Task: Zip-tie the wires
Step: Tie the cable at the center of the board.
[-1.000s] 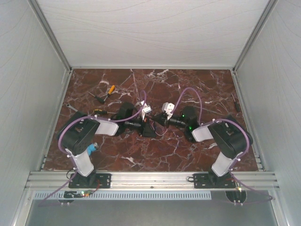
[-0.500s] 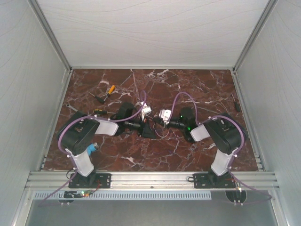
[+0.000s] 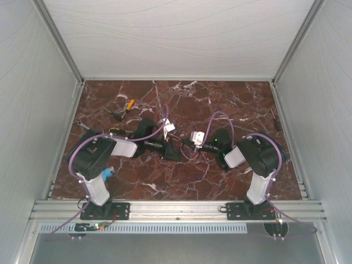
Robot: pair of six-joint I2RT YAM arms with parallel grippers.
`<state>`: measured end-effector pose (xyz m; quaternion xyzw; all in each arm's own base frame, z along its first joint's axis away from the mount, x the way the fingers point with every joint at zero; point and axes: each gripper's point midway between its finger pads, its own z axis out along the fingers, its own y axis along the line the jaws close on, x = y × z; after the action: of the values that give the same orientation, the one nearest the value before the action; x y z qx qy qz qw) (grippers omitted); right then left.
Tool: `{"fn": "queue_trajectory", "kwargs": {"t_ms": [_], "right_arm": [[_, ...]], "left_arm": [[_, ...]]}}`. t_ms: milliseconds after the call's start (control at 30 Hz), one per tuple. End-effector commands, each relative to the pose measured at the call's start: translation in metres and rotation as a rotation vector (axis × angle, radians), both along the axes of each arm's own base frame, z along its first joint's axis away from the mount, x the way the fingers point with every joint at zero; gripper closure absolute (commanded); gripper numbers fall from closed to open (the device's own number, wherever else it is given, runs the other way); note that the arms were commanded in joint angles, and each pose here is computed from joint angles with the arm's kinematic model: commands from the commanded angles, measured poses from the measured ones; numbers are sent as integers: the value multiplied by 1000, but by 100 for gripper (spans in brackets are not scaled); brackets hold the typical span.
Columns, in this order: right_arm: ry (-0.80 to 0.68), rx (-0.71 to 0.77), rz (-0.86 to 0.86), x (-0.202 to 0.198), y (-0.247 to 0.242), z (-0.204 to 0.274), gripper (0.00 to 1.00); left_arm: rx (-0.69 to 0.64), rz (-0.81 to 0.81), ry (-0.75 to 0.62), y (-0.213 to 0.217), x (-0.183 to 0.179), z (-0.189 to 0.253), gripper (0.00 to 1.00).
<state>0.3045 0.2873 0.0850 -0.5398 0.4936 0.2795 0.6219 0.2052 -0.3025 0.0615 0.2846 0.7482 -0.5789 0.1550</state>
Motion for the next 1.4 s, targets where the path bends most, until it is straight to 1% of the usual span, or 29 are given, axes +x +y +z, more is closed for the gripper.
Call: {"fn": "queue_trajectory", "kwargs": {"t_ms": [0, 733, 1167, 1367], "right_arm": [[-137, 49, 7, 0, 3, 24, 100], [-177, 25, 12, -13, 8, 20, 100], [-185, 29, 5, -14, 8, 23, 100], [-204, 61, -9, -12, 8, 32, 100]], "left_arm": [[-53, -30, -18, -5, 5, 10, 100], [-55, -34, 13, -7, 13, 6, 100], [-48, -31, 30, -8, 18, 3, 100], [-42, -30, 42, -7, 20, -1, 100]]}}
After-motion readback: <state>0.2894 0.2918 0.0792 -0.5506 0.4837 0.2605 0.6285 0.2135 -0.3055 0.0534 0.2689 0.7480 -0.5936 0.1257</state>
